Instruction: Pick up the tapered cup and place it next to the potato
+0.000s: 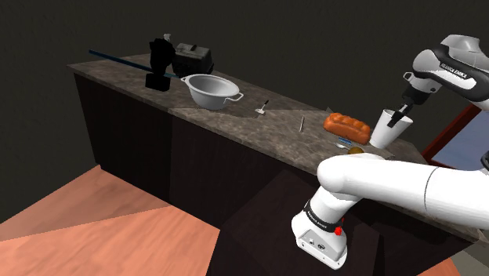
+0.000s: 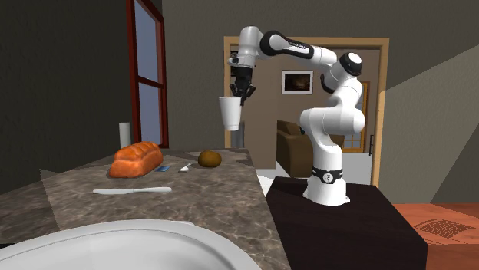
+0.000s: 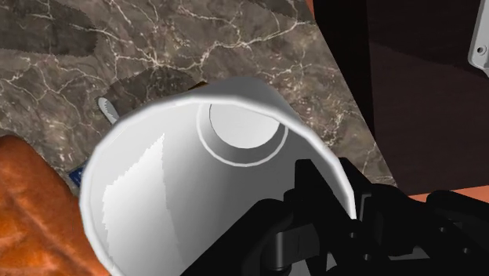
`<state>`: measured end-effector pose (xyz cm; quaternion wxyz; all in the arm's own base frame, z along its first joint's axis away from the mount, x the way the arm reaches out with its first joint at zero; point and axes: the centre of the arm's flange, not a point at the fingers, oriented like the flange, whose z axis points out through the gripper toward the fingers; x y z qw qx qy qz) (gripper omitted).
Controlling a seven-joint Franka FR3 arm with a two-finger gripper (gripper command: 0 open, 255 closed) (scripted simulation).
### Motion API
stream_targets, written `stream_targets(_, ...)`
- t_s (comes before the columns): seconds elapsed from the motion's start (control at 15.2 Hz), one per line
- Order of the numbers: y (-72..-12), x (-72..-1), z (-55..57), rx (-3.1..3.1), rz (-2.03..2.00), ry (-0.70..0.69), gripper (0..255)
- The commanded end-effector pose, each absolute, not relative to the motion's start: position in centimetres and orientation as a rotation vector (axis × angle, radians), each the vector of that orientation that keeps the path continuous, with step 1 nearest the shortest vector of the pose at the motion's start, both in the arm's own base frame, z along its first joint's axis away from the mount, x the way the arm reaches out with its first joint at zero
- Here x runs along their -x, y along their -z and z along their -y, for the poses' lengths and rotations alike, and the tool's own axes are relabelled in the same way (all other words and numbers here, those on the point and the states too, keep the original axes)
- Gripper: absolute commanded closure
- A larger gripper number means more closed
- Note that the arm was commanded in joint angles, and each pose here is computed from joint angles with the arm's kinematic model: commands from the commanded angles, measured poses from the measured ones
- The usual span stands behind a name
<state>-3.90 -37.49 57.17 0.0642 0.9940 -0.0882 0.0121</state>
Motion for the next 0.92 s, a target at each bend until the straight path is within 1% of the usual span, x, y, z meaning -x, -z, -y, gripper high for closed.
stream_targets(0.0, -56.2, 3.9, 37.4, -3.000, 0.266, -0.037, 255)
stream_targets(0.86, -49.3, 3.9, 37.4, -3.000, 0.266, -0.037, 255)
